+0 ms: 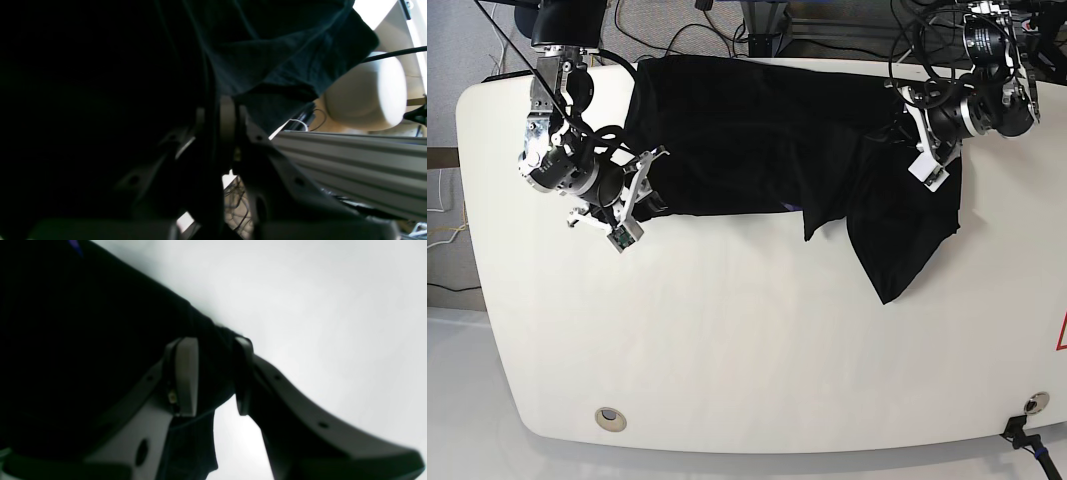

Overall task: Fold the T-shirt properly
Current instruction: 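Grasp the shirt band with the left gripper and pull it toward the right gripper, then lower the left gripper onto the hanging shirt end and grasp it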

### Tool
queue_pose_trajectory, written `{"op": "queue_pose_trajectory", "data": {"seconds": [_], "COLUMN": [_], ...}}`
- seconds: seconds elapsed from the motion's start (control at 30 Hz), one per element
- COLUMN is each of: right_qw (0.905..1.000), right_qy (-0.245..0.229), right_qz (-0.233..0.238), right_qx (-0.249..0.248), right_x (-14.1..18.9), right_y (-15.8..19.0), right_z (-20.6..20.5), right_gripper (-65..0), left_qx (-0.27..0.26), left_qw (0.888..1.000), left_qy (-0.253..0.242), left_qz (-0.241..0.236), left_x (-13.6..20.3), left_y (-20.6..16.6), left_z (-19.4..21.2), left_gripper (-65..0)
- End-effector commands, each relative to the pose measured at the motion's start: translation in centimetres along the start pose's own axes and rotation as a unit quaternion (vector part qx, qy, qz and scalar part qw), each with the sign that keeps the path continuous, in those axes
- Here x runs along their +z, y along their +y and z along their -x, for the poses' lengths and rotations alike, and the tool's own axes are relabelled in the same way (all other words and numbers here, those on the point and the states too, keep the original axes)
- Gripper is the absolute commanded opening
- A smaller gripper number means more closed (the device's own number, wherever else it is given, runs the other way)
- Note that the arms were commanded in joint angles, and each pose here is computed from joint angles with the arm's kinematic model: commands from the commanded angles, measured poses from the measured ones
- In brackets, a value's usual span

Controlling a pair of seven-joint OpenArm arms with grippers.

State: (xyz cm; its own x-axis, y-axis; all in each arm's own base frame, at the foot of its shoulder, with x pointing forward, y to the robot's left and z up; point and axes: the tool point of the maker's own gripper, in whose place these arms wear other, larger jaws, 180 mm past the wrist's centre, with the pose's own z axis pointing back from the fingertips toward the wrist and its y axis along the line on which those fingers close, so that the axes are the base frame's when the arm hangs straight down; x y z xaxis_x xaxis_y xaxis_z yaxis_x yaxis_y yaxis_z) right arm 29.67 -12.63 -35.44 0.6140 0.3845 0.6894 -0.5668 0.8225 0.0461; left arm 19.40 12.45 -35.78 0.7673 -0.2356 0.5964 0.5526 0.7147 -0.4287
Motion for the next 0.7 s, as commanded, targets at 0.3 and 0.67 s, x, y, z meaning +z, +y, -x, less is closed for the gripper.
{"op": "queue_pose_trajectory", "data": {"seconds": [0.3,0.67], "right_qw": [0.9964,0.993], "right_qy": [-0.06,-0.024], "right_qz": [-0.05,-0.097], "right_qx": [-0.032,-0.063], "right_x": [-0.6,-1.1], "right_y": [5.6,10.1], "right_z": [-2.2,2.9], "right_gripper": [-47.3,-47.4], "left_qx": [-0.031,-0.036], "left_qw": [0.999,0.999], "left_qy": [0.009,0.004], "left_qz": [0.016,0.013], "left_x": [0.0,0.1], "left_y": [-0.8,-0.6], "left_z": [-0.5,-1.0], "left_gripper": [-52.2,-52.2]}}
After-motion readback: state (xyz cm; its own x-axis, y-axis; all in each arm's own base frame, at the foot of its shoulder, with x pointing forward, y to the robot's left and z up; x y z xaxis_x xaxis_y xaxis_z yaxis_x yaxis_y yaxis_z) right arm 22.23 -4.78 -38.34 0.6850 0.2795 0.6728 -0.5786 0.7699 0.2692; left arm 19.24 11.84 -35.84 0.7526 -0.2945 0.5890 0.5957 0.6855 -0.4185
